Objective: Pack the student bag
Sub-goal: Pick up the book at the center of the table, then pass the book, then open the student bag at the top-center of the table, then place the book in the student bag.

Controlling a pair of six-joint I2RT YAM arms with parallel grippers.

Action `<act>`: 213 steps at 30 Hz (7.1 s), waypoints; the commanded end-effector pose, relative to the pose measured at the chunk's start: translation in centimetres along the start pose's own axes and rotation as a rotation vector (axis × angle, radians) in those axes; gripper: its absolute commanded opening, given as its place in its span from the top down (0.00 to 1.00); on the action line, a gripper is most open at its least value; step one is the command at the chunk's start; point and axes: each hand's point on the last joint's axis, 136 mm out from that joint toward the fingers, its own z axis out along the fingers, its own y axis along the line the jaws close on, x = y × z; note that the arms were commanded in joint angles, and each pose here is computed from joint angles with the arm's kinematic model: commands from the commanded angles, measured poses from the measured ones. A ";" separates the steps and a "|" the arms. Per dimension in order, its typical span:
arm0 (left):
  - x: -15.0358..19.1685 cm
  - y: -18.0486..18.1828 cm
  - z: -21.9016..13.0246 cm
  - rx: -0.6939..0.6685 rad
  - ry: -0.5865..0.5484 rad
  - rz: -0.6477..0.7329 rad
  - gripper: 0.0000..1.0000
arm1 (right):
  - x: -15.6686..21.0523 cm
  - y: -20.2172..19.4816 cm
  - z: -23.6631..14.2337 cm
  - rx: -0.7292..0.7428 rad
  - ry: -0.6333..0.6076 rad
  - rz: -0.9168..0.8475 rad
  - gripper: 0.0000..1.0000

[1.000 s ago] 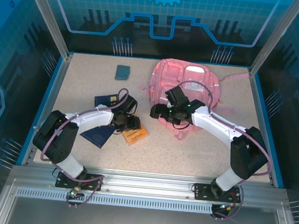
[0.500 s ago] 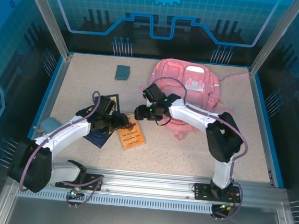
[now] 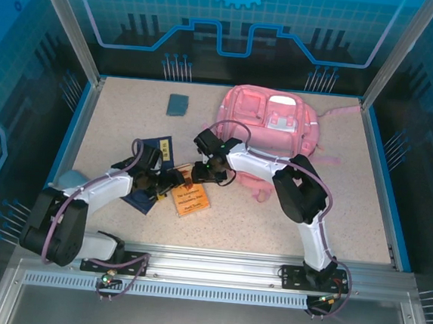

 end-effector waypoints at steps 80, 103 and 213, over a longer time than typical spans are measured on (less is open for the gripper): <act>-8.9 -22.0 -16.9 1.013 -0.286 -0.060 0.74 | -7.9 1.6 -22.6 -1.080 -0.585 0.556 0.73; -2.5 -23.1 -0.8 0.221 -0.058 0.913 0.20 | 3.3 -18.6 -29.9 -0.050 -0.761 0.523 0.74; -1.2 -26.8 -4.0 0.286 -0.201 1.145 0.23 | 1.1 -19.9 -32.4 -0.658 -1.027 0.868 0.79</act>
